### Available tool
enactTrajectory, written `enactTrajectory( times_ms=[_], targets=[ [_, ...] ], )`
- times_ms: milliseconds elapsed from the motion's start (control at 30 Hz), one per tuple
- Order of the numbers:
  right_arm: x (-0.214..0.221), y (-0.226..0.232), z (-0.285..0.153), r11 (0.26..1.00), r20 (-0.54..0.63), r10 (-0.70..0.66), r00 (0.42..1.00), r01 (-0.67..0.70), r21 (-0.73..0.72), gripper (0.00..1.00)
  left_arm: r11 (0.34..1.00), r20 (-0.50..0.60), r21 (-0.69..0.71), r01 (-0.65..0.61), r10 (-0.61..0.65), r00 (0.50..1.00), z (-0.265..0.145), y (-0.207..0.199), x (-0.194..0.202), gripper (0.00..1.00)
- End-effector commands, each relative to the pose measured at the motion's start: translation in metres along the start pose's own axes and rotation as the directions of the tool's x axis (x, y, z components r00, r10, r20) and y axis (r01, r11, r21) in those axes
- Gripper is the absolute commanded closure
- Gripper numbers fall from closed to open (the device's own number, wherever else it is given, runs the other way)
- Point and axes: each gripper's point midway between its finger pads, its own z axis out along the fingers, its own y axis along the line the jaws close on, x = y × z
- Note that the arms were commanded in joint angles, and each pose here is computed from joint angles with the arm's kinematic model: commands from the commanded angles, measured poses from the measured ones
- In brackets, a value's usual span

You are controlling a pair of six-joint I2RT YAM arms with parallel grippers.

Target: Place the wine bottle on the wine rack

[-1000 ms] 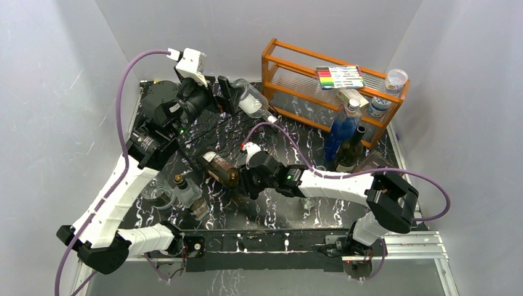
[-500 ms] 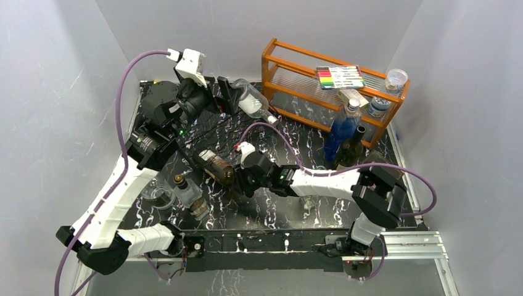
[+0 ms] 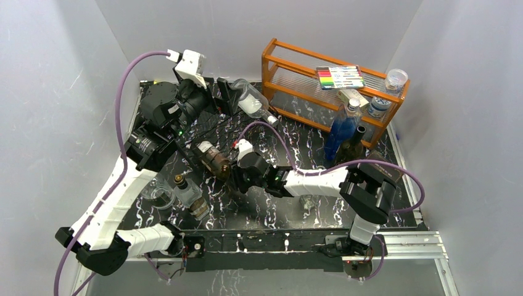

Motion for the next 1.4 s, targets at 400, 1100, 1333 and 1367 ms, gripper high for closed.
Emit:
enactTrajectory(
  times_ms=[400,1100,1333,1367],
  targets=[
    [-0.086,0.044,0.022,0.992,0.312,0.085,0.946,-0.049,-0.120,1.00,0.999,0.004,-0.015,-0.037,0.037,0.999,-0.004,0.005,-0.002,0.02],
    [-0.051,0.040,0.073,0.996,0.186,0.041,0.982,-0.026,-0.080,0.49,0.999,-0.023,0.005,-0.043,0.043,0.999,-0.008,0.001,-0.002,0.02],
    [-0.054,0.063,0.068,0.983,0.150,0.028,0.988,0.000,-0.182,0.28,0.999,-0.028,0.005,-0.053,0.053,0.998,-0.008,0.002,0.000,0.02],
    [-0.056,0.065,0.066,0.983,0.143,0.027,0.989,0.000,-0.185,0.27,0.999,-0.028,0.006,-0.054,0.054,0.998,-0.009,0.001,0.000,0.02]
  ],
)
